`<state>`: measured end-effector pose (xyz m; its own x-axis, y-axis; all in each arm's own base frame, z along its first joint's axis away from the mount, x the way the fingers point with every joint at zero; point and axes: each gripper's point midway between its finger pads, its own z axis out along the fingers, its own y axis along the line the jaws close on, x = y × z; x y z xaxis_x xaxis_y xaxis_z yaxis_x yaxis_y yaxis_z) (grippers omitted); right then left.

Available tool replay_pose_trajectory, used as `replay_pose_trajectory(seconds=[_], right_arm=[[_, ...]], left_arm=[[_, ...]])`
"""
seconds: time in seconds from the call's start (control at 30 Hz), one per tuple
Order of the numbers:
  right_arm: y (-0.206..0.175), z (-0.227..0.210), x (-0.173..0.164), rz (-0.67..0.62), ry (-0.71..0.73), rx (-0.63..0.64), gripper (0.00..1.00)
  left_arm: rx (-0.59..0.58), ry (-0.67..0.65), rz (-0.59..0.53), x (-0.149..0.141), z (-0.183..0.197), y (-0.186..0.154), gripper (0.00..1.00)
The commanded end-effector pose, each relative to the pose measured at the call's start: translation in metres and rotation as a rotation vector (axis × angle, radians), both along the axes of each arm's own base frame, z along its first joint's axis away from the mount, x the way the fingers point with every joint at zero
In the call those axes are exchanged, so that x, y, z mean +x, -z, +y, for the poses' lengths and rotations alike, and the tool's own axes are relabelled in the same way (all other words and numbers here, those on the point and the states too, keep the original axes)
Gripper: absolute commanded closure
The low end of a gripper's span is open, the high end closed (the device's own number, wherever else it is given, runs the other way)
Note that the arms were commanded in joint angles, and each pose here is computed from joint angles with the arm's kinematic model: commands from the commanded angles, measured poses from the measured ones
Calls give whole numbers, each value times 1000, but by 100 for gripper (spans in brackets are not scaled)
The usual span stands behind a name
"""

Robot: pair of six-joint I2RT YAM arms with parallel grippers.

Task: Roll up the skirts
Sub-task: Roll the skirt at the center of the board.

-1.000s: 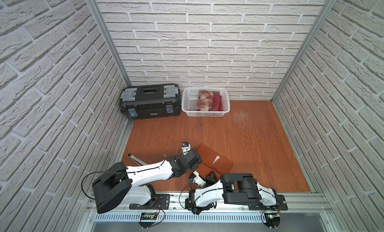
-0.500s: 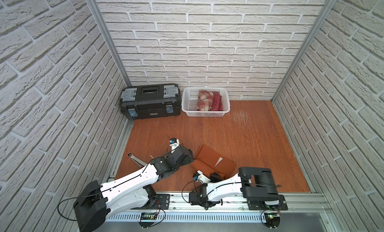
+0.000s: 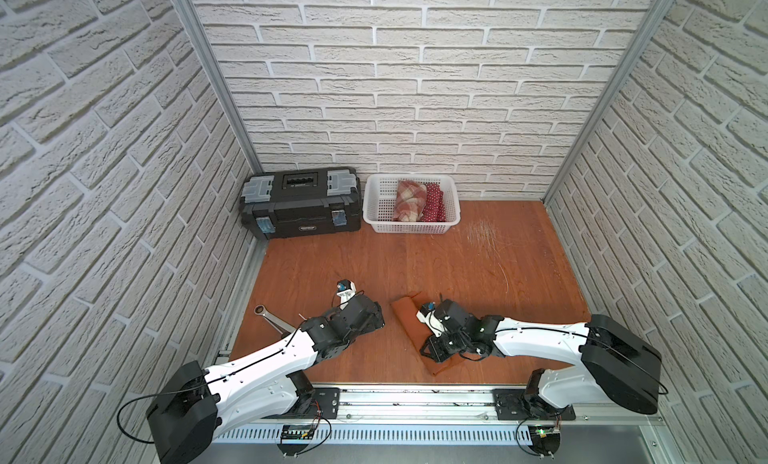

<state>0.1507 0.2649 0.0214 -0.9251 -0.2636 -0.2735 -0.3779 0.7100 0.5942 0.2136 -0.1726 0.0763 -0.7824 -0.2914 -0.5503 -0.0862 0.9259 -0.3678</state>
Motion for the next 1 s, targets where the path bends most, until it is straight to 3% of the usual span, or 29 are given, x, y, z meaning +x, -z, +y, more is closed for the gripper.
replay_pose_trajectory(seconds=[0.0, 0.43, 0.6, 0.8, 0.9, 0.97], right_arm=[[-29, 15, -2, 124, 9, 313, 98], [21, -28, -2, 233, 269, 248, 98], [34, -28, -4, 258, 272, 258, 98], [47, -33, -6, 262, 264, 192, 98], [49, -37, -8, 253, 253, 157, 98], [50, -42, -9, 237, 259, 129, 98]], left_arm=[[-58, 38, -38, 9, -22, -5, 2], [-209, 109, -33, 24, -99, 7, 2], [-286, 148, -63, 29, -127, 7, 2], [-281, 199, -48, 35, -147, 40, 2], [-267, 212, -5, 36, -153, 61, 12], [-282, 225, 14, 36, -157, 69, 32]])
